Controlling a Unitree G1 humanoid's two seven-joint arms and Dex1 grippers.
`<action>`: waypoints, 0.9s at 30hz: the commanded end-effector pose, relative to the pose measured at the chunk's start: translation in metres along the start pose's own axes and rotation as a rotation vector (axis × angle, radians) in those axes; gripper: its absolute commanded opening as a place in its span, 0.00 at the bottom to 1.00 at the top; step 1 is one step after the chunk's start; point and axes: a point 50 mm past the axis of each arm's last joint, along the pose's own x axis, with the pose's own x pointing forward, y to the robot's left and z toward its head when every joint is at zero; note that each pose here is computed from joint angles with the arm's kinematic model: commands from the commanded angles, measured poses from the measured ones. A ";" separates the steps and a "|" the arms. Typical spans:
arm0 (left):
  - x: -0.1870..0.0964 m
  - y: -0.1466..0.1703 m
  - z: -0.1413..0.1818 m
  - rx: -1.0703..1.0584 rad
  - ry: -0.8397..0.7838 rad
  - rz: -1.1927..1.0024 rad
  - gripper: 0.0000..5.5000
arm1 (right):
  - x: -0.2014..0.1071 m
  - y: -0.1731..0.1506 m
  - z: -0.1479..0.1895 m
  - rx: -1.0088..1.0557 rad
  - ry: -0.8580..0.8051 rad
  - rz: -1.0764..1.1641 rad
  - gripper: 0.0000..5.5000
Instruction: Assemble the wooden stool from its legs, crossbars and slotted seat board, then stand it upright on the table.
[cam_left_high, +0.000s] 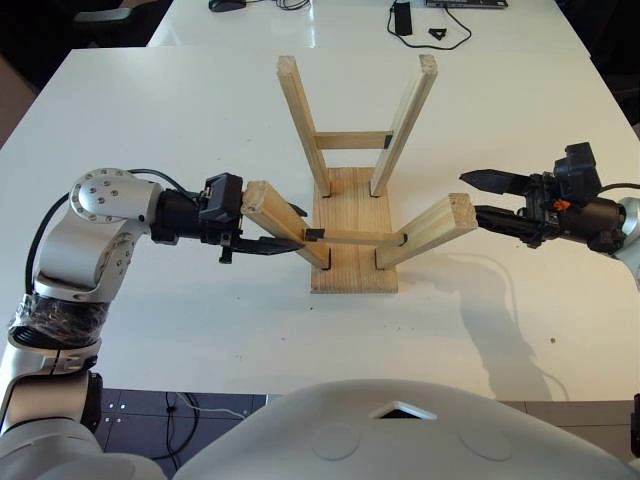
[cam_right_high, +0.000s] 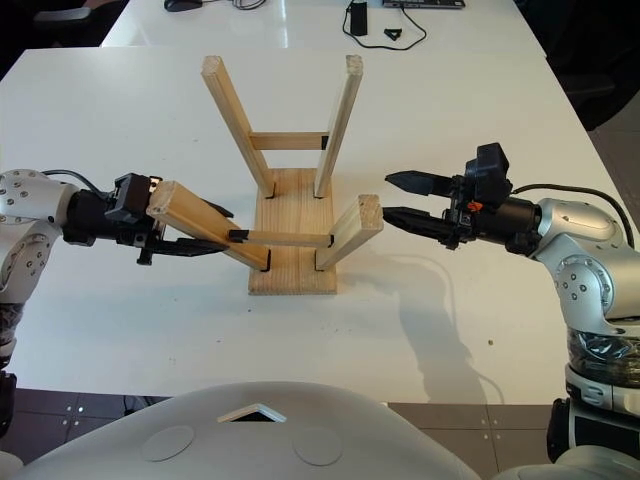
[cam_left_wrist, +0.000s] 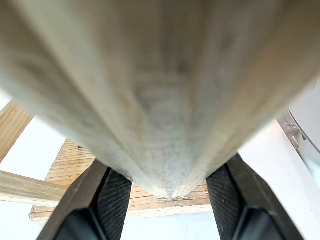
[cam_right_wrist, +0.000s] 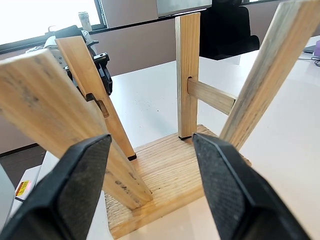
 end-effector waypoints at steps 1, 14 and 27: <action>0.002 -0.003 -0.017 -0.086 0.126 -0.008 0.37 | 0.003 0.002 -0.002 -0.019 0.013 0.001 0.54; 0.005 -0.010 -0.002 0.016 0.094 0.060 0.37 | 0.004 0.003 -0.001 -0.045 -0.003 -0.048 0.54; 0.018 -0.020 -0.023 -0.072 0.103 0.162 0.37 | 0.009 -0.020 0.032 -0.176 -0.133 -0.290 0.54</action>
